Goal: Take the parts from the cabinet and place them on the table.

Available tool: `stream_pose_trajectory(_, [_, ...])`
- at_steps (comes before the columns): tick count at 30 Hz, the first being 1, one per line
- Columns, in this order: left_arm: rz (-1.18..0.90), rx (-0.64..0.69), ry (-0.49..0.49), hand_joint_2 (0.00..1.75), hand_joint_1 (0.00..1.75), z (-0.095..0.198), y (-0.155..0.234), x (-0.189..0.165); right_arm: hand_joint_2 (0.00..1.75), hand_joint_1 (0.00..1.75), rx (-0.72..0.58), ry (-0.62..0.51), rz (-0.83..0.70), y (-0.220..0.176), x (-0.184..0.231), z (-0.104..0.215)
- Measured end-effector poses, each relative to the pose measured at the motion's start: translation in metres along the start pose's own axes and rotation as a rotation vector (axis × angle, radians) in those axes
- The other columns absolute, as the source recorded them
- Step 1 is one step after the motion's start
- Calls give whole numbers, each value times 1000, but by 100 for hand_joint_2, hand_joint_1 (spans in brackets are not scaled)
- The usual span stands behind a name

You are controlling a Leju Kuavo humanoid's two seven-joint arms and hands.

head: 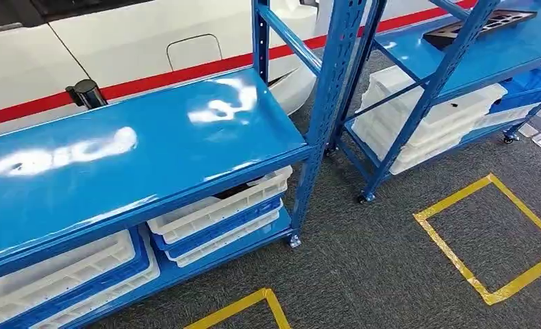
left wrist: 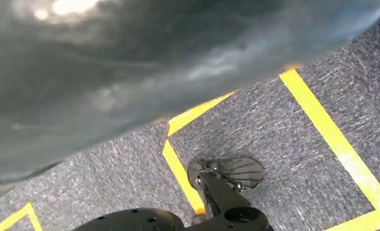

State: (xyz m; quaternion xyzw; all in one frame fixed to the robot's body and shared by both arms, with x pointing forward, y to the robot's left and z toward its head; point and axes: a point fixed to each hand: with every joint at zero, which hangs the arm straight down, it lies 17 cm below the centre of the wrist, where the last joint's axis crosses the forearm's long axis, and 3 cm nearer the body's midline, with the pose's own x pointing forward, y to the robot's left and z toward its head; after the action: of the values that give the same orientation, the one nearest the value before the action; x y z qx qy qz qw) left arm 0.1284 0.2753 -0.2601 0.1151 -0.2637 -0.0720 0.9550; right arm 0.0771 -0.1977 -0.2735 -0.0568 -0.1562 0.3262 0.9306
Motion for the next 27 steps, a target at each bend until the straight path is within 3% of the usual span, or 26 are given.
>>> stream_pose_trajectory(27, [-1, 2, -2, 0, 0, 0, 0, 0, 0, 0, 2, 3, -2, 2, -2, 0])
